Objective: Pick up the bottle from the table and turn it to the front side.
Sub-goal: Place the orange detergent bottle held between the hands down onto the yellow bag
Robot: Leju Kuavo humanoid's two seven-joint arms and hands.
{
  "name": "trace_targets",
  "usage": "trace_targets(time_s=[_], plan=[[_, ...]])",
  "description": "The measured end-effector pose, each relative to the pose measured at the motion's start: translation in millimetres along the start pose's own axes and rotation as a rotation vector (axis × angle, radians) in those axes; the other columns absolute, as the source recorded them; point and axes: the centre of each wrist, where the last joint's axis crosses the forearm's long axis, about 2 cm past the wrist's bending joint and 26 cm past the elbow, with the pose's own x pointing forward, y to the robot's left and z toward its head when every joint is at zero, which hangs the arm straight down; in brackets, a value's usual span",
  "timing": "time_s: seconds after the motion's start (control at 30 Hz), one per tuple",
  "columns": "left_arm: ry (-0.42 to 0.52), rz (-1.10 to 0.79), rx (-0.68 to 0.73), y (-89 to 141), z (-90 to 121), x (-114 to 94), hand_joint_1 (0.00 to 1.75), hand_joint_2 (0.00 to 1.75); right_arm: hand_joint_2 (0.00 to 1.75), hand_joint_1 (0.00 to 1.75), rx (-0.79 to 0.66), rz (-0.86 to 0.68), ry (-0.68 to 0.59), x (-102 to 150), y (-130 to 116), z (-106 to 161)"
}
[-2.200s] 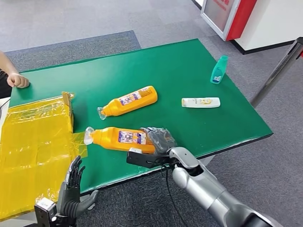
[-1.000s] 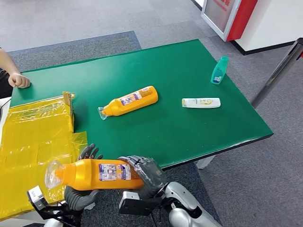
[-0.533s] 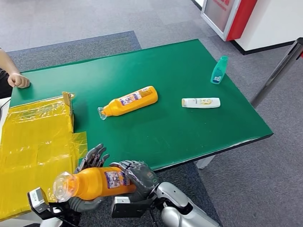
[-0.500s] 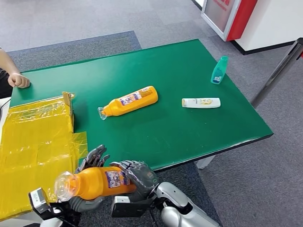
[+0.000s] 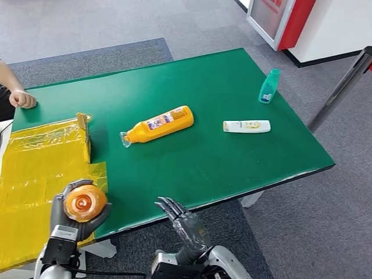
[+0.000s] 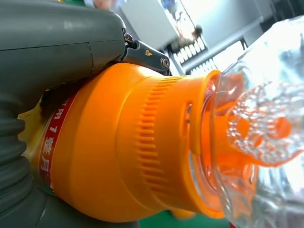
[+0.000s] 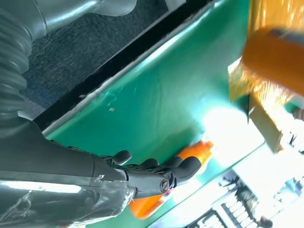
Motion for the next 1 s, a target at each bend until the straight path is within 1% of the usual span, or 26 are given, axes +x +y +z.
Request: trace_targets(time_s=[0.07, 0.13, 0.23, 0.3, 0.37, 0.43, 0.57, 0.63, 0.73, 0.87, 1.0], plan=[[-0.001, -0.068, 0.059, 11, 0, 0, 1.75, 1.75, 1.75, 0.00, -0.022, -0.002, 0.004, 1, -4, 6], [-0.006, -0.193, 0.134, 21, 0, 0, 1.75, 1.75, 1.75, 0.00, -0.044, -0.003, 0.008, 2, -8, 10], [-0.010, -0.460, 0.237, 40, 0, 0, 1.75, 1.75, 1.75, 0.00, -0.070, -0.014, 0.021, 4, -12, 18], [0.005, -0.649, 0.254, 58, 0, -5, 1.75, 1.75, 1.75, 0.00, -0.078, -0.026, 0.027, 4, -15, 23], [0.029, -0.795, 0.247, 76, 0, -11, 1.75, 1.75, 1.75, 0.00, -0.080, -0.036, 0.028, 5, -17, 27], [0.056, -0.913, 0.207, 91, -3, -18, 1.75, 1.75, 1.75, 0.00, -0.071, -0.051, 0.027, 5, -18, 29], [0.123, -1.108, 0.078, 109, -14, -42, 1.75, 1.75, 1.75, 0.00, -0.037, -0.085, 0.013, 4, -18, 29], [0.165, -1.154, 0.022, 112, -24, -56, 1.75, 1.75, 1.75, 0.00, -0.021, -0.096, -0.001, 3, -18, 28], [0.213, -1.188, -0.038, 109, -36, -73, 1.75, 1.75, 1.75, 0.00, -0.007, -0.102, -0.017, 3, -18, 25], [0.246, -1.199, -0.103, 99, -46, -87, 1.75, 1.75, 1.75, 0.00, 0.015, -0.107, -0.026, 3, -17, 23], [0.280, -1.192, -0.156, 81, -58, -96, 1.75, 1.75, 1.75, 0.00, 0.042, -0.106, -0.028, 1, -14, 21]])
